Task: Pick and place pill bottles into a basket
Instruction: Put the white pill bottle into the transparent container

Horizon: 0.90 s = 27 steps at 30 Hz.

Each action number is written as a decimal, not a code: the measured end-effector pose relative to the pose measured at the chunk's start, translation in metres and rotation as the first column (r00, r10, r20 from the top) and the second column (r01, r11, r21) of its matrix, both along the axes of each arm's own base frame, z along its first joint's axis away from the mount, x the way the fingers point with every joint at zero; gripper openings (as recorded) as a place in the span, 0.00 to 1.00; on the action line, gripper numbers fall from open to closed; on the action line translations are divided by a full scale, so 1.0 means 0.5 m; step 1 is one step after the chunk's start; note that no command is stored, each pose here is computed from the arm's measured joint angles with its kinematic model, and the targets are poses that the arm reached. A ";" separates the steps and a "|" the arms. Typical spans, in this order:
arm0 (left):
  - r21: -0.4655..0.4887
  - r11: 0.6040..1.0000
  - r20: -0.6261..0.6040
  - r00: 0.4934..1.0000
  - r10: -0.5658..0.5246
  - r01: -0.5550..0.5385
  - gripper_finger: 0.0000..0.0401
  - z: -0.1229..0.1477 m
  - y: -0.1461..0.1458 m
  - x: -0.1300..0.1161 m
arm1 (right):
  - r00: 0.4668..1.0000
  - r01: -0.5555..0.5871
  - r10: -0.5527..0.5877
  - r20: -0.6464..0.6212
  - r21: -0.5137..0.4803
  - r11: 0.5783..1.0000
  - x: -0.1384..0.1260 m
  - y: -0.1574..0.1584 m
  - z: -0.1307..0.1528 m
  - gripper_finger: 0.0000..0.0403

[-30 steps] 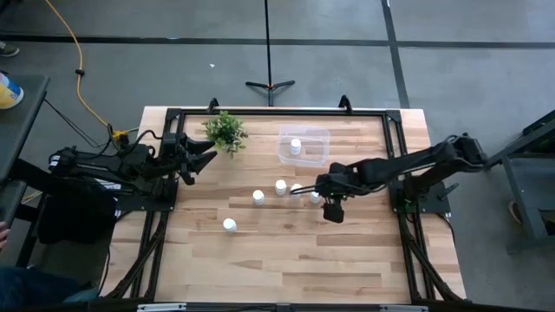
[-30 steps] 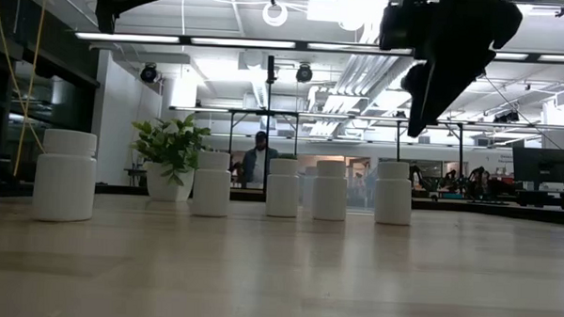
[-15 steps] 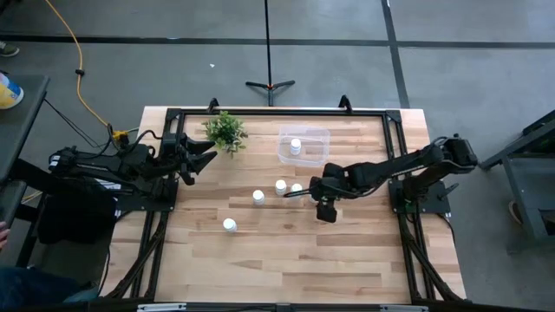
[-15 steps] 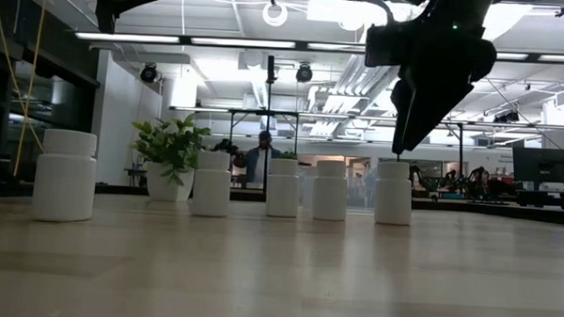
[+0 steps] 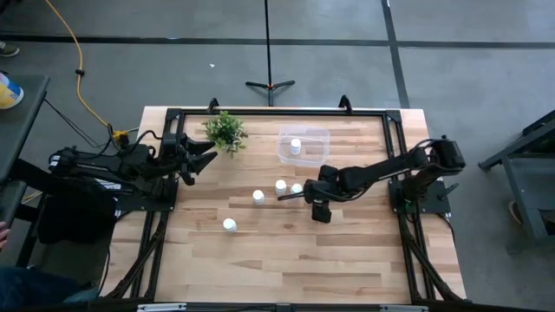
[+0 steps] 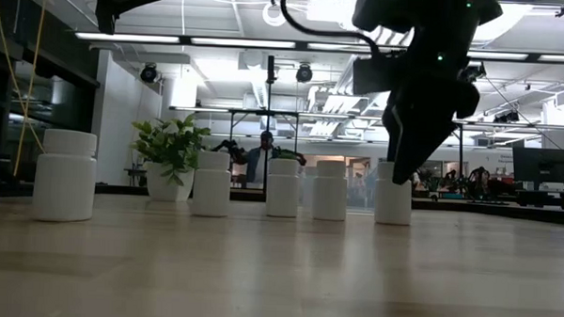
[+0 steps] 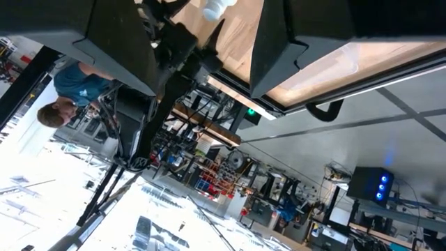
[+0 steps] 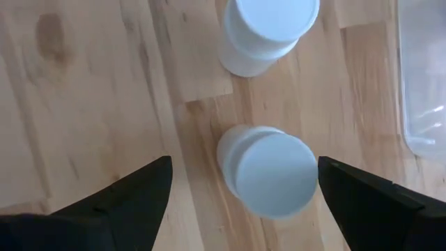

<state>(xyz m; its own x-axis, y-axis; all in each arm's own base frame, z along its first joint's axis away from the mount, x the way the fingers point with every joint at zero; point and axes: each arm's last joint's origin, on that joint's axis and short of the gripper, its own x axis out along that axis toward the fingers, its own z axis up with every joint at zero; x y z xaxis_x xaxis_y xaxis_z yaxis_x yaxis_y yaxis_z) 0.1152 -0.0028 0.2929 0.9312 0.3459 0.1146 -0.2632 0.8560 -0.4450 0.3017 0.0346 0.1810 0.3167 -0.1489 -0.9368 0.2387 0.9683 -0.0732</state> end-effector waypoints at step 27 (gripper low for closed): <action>0.001 1.000 -0.009 1.000 0.000 0.000 0.65 -0.002 0.000 0.000 | 0.999 -0.033 0.033 -0.008 0.027 0.999 0.009 -0.026 -0.008 0.86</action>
<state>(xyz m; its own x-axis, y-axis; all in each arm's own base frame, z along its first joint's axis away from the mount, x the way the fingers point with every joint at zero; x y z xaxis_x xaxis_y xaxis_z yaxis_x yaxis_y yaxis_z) 0.1153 -0.0028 0.2920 0.9320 0.3463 0.1068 -0.2676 0.8564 -0.4415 0.3060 0.0215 0.1772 0.3135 -0.1133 -0.9428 0.2059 0.9774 -0.0490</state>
